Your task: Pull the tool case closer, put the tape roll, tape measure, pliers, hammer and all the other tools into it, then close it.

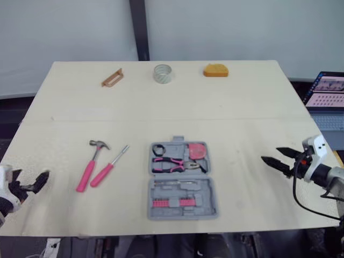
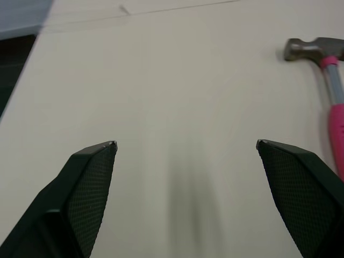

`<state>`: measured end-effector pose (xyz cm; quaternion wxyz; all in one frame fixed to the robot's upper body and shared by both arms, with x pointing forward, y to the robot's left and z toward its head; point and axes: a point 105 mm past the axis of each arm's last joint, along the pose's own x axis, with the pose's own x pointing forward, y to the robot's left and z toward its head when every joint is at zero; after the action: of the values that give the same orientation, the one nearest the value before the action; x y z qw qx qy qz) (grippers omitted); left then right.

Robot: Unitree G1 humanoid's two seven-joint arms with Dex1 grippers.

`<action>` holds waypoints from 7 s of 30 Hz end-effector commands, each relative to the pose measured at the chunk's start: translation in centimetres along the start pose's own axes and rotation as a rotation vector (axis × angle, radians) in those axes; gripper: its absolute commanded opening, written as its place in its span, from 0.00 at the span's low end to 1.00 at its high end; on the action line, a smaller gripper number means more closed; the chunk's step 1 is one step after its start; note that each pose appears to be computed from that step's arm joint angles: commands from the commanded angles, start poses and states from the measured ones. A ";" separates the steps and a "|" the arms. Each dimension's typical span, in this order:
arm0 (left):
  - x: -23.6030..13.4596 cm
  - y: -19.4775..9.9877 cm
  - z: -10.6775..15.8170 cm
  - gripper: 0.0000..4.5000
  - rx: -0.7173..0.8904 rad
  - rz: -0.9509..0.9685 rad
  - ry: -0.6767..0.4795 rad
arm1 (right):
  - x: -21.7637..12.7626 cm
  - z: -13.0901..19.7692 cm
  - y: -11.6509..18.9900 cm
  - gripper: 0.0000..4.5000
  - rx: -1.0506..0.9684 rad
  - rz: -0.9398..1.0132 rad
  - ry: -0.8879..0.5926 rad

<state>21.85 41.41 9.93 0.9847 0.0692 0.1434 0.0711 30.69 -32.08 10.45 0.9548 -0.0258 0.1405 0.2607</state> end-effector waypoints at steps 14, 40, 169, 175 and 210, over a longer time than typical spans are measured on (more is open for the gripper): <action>0.5 -0.9 2.2 0.99 0.059 -0.104 -0.087 | -0.2 2.2 1.2 1.00 -0.079 0.086 -0.026; 3.7 -11.8 2.3 0.99 0.035 -0.429 -0.020 | 5.5 10.0 18.5 1.00 -0.322 0.715 -0.099; 4.1 -19.3 11.5 0.01 0.581 -0.898 0.091 | 4.0 8.2 19.0 1.00 -0.382 0.777 -0.032; 1.8 -23.0 11.1 0.01 0.685 -1.075 0.154 | 3.2 7.3 18.2 1.00 -0.397 0.783 0.010; -1.6 -35.1 6.9 0.01 0.908 -1.360 0.184 | 2.0 5.9 17.5 1.00 -0.449 0.899 0.143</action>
<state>26.76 6.48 10.82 0.6759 0.3432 0.2654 -0.5958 25.27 -15.33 15.46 0.7118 -0.1777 0.1488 0.6630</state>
